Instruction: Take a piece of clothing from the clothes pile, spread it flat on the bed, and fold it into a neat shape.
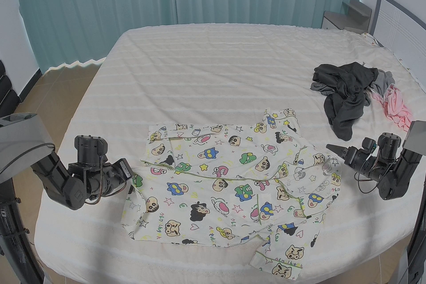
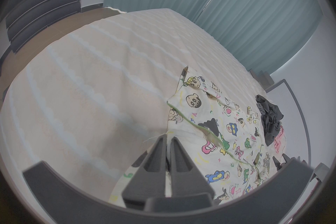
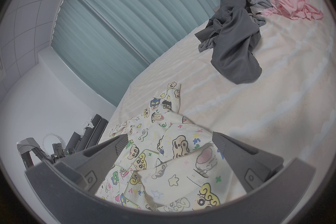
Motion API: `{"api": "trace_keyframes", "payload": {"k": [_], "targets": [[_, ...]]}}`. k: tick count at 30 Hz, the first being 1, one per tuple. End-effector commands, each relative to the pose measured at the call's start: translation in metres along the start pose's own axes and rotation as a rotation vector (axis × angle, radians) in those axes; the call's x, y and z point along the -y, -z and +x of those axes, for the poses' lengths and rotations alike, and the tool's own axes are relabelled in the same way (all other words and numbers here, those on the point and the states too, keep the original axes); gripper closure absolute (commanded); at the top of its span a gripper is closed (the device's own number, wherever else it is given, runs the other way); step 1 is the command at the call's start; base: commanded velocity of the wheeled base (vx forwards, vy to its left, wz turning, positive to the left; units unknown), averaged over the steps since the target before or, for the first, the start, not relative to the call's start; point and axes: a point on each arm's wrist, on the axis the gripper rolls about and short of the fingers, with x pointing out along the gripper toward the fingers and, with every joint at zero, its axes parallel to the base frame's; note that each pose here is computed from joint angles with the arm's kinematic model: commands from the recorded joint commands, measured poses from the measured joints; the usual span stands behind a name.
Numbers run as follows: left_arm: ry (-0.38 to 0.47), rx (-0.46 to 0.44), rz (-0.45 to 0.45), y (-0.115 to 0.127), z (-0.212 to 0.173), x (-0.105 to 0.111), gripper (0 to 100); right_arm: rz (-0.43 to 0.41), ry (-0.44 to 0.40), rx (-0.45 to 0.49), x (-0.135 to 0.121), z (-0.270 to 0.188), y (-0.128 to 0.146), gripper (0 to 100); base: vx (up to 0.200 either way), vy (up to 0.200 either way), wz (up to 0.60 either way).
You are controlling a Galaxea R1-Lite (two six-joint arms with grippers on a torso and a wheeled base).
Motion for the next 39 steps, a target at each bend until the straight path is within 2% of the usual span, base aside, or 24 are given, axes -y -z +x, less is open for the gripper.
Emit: {"api": "trace_keyframes", "payload": {"k": [1, 9, 16, 17, 25, 29, 33, 36, 37, 39], "targets": [[0.006, 0.008, 0.011, -0.005, 0.024, 0.0, 100, 0.001, 0.0, 0.0, 0.0, 0.0, 0.0, 0, 0.0, 0.0, 0.0], [0.011, 0.039, 0.064, -0.017, 0.041, 0.0, 100, 0.001, -0.001, 0.0, 0.0, 0.0, 0.0, 0, 0.0, 0.0, 0.0], [0.01, 0.03, 0.074, -0.015, 0.046, -0.002, 100, 0.0, -0.001, -0.001, 0.0, 0.0, 0.0, 0, 0.0, 0.0, 0.0], [0.009, 0.029, 0.074, -0.015, 0.046, -0.002, 0, 0.001, 0.0, -0.002, 0.0, 0.0, 0.001, 0, 0.0, 0.0, 0.0], [-0.016, 0.049, 0.053, -0.023, 0.041, -0.012, 0, 0.0, -0.001, -0.001, 0.0, 0.0, 0.0, 0, 0.0, 0.0, 0.0], [-0.028, 0.037, 0.022, -0.029, 0.017, -0.016, 0, -0.003, -0.004, 0.002, -0.002, -0.001, -0.001, 0, 0.0, 0.0, 0.0], [0.073, -0.005, -0.079, -0.029, -0.041, -0.006, 0, -0.026, -0.056, -0.01, -0.026, 0.004, -0.001, 0, 0.0, 0.0, 0.0], [0.076, -0.006, -0.081, -0.029, -0.042, -0.006, 0, -0.027, -0.056, -0.01, -0.026, 0.004, -0.001, 0, 0.0, 0.0, 0.0], [0.093, -0.03, -0.088, -0.017, -0.077, -0.006, 0, -0.045, -0.081, -0.018, -0.047, 0.005, 0.002, 0, 0.0, 0.0, 0.0], [0.106, -0.087, -0.081, 0.002, -0.097, -0.003, 0, -0.043, -0.075, -0.034, -0.06, -0.003, 0.009, 0, 0.0, 0.0, 0.0]]}}
